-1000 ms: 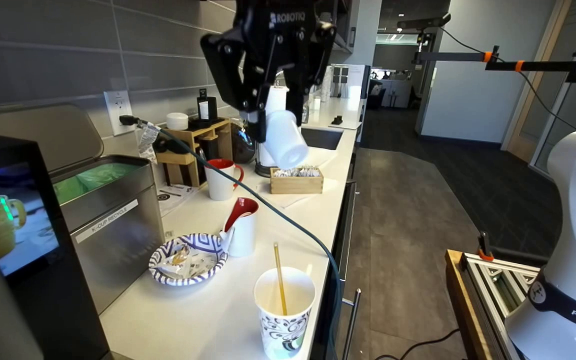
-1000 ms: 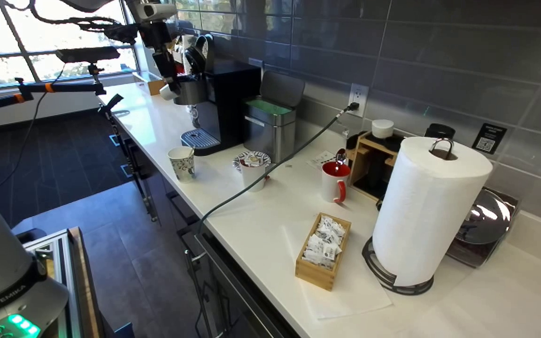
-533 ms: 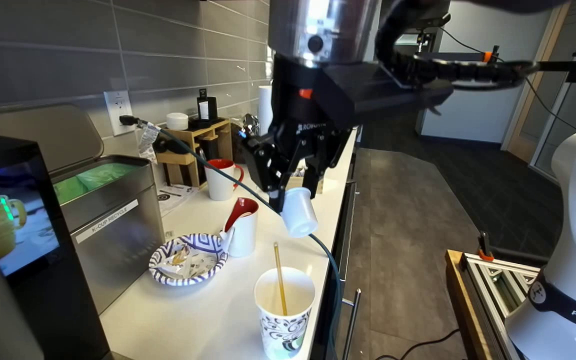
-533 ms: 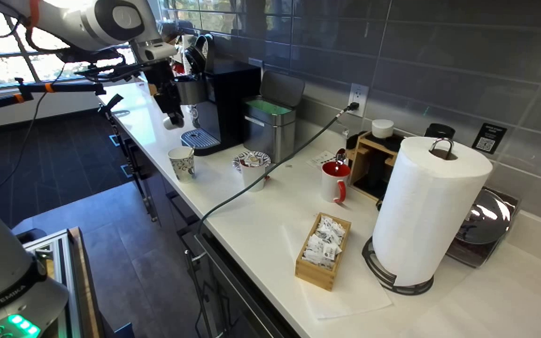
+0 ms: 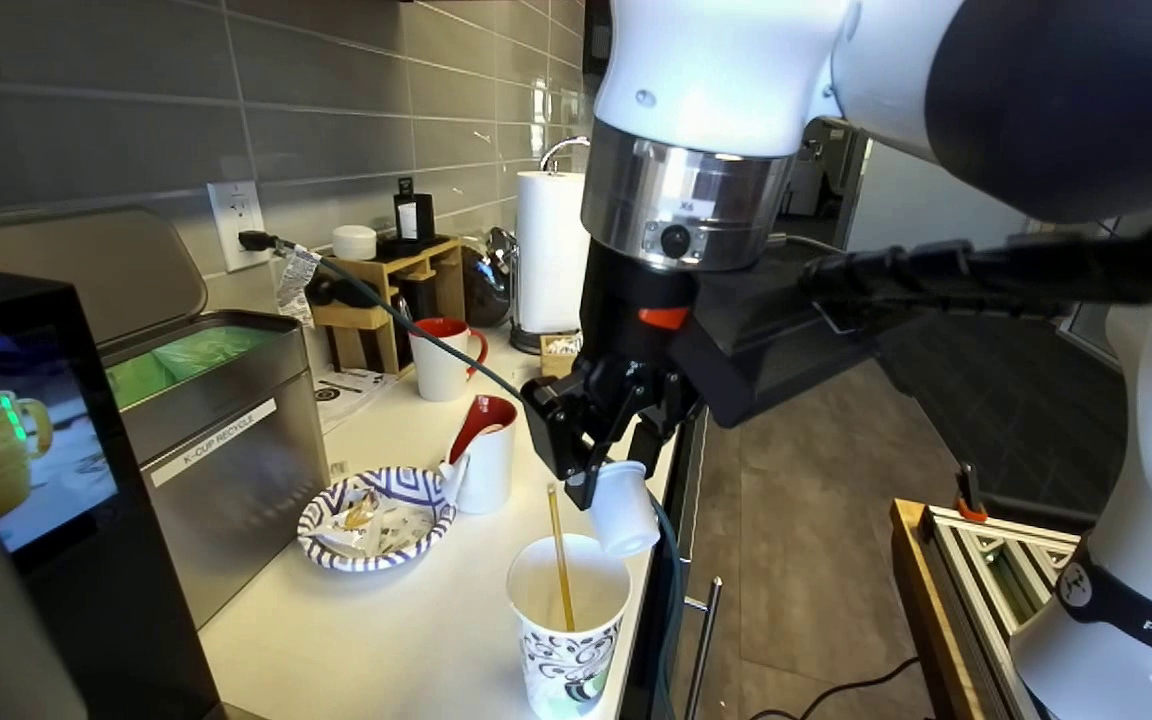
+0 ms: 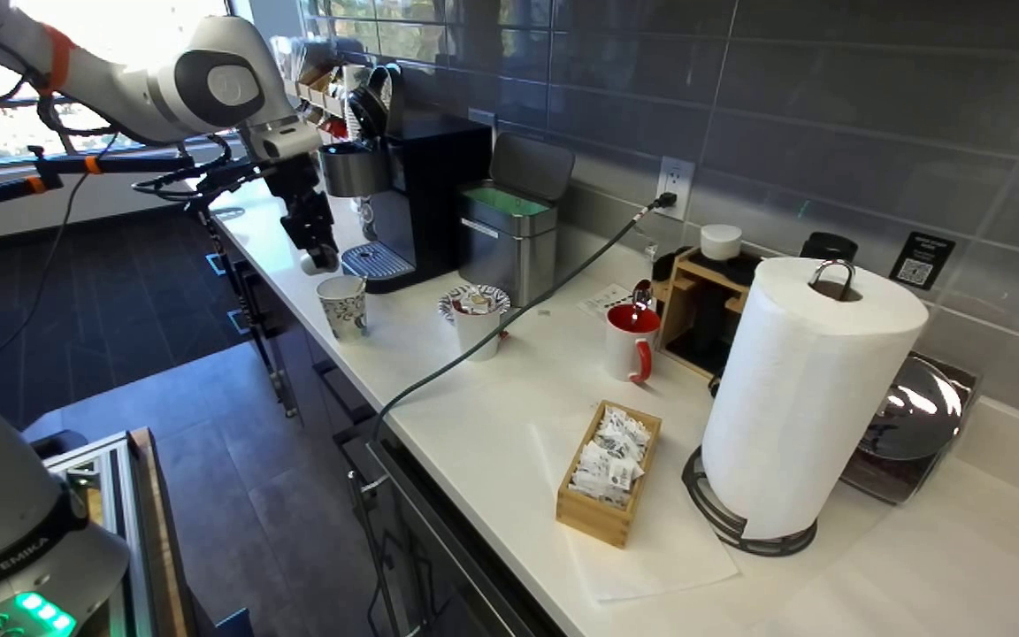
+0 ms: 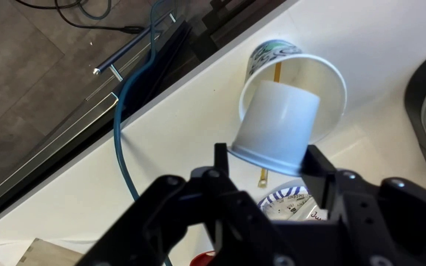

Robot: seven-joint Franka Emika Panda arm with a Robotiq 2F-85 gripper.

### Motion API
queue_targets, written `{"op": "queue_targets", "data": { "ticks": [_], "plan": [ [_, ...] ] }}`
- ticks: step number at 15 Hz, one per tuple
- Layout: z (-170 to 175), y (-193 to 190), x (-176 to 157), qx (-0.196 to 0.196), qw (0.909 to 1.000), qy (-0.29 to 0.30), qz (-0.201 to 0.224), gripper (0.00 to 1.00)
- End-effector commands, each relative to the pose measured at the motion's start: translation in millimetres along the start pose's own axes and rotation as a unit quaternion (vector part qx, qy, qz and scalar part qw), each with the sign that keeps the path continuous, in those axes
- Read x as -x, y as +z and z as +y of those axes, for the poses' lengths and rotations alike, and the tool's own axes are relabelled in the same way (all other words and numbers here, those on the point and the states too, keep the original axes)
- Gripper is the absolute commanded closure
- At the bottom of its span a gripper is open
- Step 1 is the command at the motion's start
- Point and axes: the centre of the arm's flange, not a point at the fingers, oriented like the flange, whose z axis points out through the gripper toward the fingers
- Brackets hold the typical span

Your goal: Take the white item in the coffee maker and put it in the cup

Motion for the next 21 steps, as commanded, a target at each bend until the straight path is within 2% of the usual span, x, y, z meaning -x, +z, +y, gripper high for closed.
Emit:
{"op": "queue_targets", "data": {
  "ticks": [1,9,21],
  "plan": [
    [-3,13,11,-0.009,0.9998,0.019,0.004,0.72],
    [-17,23,3,0.010,0.9989,0.042,0.015,0.72],
    [-36,34,-3,0.026,0.9987,0.035,0.026,0.72]
  ]
}}
